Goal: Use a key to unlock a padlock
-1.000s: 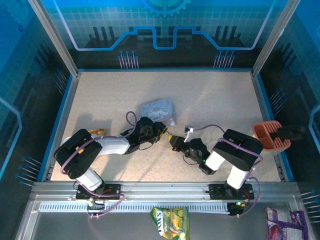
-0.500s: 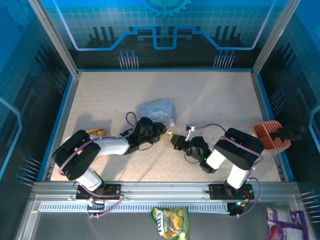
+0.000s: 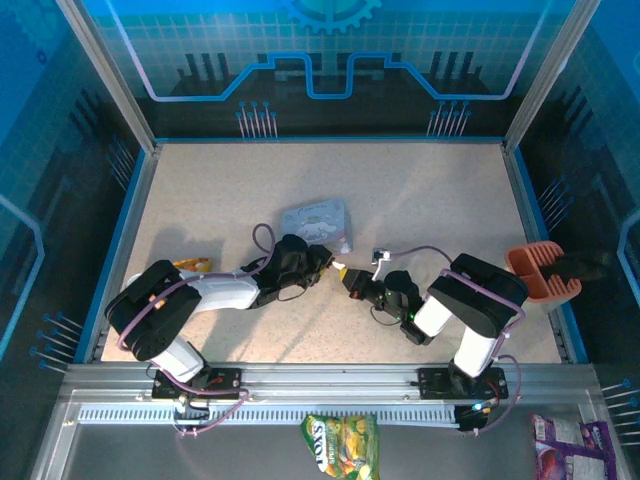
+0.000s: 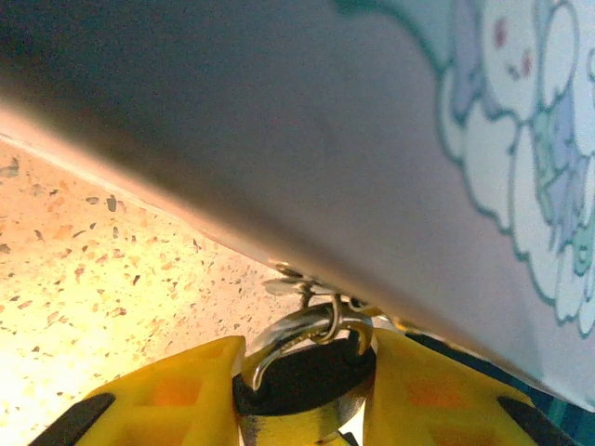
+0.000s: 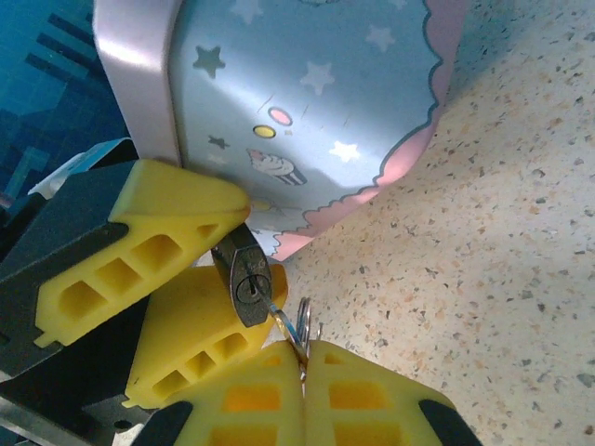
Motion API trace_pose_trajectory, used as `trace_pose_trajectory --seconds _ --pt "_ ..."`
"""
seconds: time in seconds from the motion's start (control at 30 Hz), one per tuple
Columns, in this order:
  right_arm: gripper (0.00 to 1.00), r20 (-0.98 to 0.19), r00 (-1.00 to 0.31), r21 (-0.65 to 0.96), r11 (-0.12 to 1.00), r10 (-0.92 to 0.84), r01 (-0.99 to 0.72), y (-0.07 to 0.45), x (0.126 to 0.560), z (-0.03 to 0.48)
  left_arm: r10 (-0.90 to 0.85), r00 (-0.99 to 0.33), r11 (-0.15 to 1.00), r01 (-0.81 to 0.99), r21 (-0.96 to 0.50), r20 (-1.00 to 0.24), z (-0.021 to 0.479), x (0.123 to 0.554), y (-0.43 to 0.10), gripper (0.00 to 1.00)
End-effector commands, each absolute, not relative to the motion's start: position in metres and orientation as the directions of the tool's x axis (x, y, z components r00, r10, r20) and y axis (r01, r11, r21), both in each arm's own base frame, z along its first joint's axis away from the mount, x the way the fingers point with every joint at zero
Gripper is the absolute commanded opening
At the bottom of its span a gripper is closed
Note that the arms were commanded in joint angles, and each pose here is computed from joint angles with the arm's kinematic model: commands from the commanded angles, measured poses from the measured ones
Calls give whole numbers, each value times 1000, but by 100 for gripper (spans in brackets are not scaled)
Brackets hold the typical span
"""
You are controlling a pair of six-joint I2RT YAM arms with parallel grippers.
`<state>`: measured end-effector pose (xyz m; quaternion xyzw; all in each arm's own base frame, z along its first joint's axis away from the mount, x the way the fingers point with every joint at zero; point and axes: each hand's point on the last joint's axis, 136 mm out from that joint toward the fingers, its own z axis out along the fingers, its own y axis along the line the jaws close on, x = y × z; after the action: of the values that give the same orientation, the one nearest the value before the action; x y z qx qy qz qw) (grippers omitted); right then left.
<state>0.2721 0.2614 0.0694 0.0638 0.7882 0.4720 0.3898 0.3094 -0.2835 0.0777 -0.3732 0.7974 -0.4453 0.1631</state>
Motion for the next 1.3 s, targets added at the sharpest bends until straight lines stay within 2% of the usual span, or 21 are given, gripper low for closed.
trace_pose_trajectory --seconds 0.0,0.77,1.0,1.27 --pt "0 -571 -641 809 485 513 -332 267 285 101 -603 -791 338 -371 -865 105 102 284 -323 2" --pt "0 -564 -683 811 469 464 -350 288 275 92 -585 -805 321 -343 -883 99 113 291 -337 2" --pt "0 -560 -669 807 504 489 -307 265 276 84 -609 -791 360 -344 -867 61 109 292 -322 2" --pt "0 -551 -681 806 518 483 -286 255 272 76 -648 -760 453 -341 -824 -42 98 305 -285 2"
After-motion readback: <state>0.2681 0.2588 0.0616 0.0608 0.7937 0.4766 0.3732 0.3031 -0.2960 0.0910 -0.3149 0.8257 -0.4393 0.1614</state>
